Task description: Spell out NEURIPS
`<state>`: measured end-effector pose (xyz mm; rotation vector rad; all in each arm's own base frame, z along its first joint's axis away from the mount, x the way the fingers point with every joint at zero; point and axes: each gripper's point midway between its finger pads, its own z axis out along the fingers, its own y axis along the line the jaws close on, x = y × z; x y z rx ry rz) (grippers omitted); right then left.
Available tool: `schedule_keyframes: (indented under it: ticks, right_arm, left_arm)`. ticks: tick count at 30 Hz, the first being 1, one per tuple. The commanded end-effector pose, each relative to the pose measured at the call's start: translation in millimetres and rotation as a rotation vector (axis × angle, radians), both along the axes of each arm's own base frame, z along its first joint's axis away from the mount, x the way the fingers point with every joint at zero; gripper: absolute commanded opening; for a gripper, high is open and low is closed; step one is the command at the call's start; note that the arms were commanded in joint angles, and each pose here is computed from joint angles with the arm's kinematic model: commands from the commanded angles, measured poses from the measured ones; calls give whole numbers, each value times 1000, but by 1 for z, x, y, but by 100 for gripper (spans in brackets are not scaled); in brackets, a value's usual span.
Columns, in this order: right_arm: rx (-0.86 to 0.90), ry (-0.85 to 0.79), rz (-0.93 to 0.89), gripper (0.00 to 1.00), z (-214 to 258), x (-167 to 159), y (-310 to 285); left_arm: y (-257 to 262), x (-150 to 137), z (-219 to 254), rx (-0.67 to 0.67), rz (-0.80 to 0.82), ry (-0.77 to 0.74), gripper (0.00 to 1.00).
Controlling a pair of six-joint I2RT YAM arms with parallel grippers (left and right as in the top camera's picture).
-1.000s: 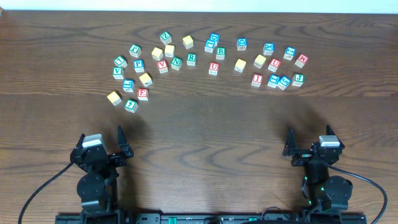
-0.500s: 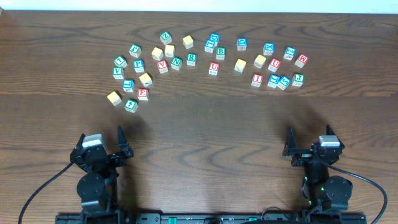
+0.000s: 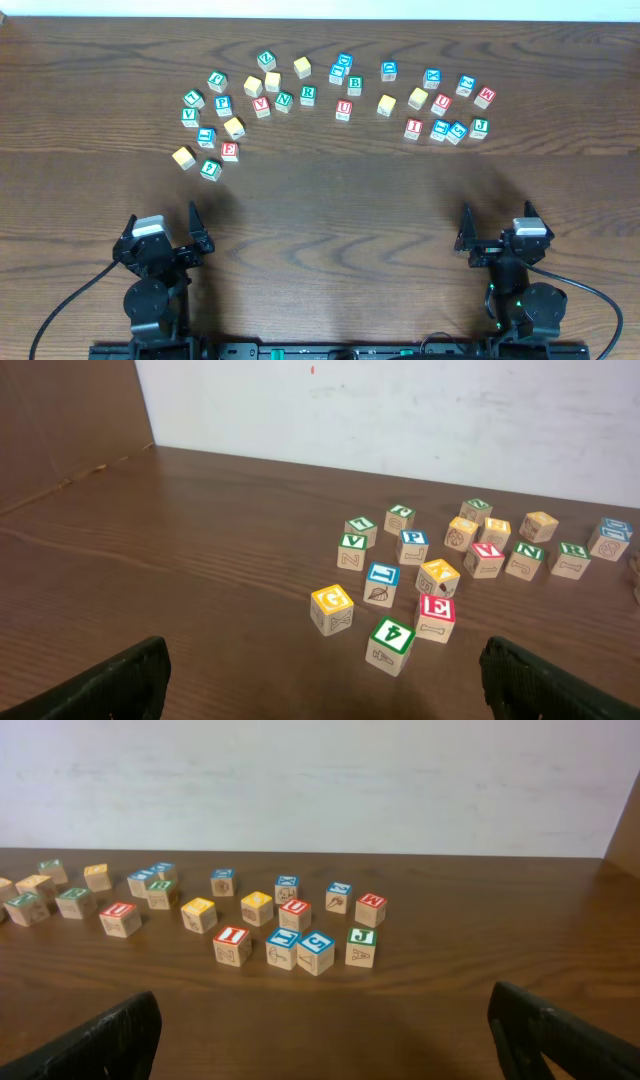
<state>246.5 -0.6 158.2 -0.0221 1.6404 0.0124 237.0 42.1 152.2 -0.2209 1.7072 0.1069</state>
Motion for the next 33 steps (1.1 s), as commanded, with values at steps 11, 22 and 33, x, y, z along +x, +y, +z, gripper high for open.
schedule_keyframes:
  ticks: [11,22,33]
  right_arm:
    - [10,0,-1,99,0,0,-1]
    - [10,0,-1,99,0,0,-1]
    - [10,0,-1,99,0,0,-1]
  left_arm:
    - [1,5,37,6,-1,16,97]
    - [-17,49,105,-28,-130,93,98]
    - [-54,134,153,-122,-333,359,98]
